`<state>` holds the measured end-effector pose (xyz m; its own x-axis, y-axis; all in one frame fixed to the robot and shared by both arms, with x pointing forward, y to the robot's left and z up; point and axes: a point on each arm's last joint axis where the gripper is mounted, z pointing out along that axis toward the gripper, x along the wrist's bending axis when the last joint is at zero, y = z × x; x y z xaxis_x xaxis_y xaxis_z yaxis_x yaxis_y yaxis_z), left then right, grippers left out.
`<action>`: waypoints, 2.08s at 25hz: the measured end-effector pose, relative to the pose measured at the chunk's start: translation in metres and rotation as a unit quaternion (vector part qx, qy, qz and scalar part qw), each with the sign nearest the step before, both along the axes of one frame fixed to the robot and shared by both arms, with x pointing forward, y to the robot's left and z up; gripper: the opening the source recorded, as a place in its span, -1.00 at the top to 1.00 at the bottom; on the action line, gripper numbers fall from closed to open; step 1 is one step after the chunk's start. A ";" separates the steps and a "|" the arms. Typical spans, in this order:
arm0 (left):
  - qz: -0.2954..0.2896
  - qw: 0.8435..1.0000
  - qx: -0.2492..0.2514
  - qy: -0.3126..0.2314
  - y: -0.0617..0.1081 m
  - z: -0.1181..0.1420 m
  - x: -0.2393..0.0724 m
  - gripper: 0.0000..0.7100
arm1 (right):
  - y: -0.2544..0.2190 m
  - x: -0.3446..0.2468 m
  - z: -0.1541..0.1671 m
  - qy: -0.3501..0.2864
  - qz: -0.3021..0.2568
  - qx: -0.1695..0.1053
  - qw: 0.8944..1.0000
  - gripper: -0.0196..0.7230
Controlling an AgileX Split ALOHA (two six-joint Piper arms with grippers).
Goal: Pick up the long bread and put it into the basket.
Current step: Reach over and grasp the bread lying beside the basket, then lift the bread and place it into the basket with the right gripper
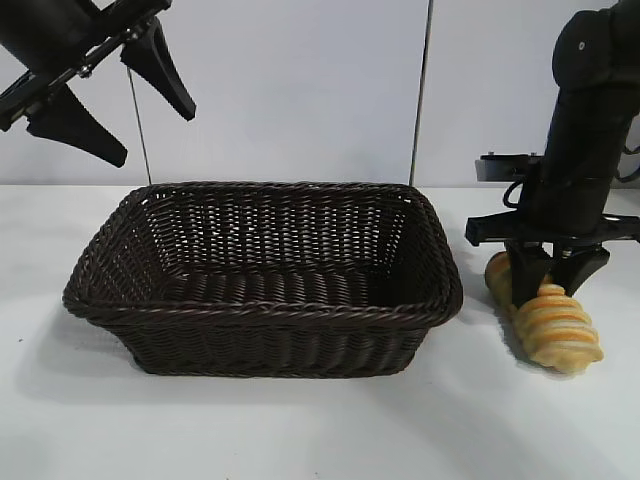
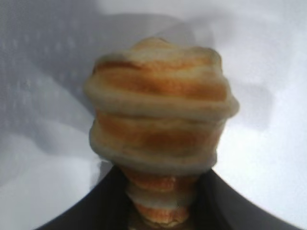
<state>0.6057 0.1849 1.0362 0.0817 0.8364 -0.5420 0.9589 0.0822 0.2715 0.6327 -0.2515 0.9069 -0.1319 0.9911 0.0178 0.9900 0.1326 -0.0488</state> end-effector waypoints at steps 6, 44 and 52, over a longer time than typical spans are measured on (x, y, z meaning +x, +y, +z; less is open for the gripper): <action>-0.001 1.000 0.000 0.001 0.000 0.000 0.000 -0.52 | 0.000 -0.003 0.018 -0.011 0.000 0.001 1.000 0.29; -0.001 1.000 0.000 0.001 0.000 0.000 0.000 -0.52 | 0.082 -0.003 0.143 -0.123 0.090 0.096 0.984 0.29; -0.001 1.000 0.000 0.001 0.000 0.000 0.000 -0.52 | 0.155 -0.025 0.145 -0.161 0.194 0.117 0.961 0.29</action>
<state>0.6056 0.1848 1.0361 0.0818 0.8363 -0.5422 0.9594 0.0812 0.2699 0.6075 -0.0970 1.0524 -0.5258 0.8406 0.1301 0.8232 0.4644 0.3268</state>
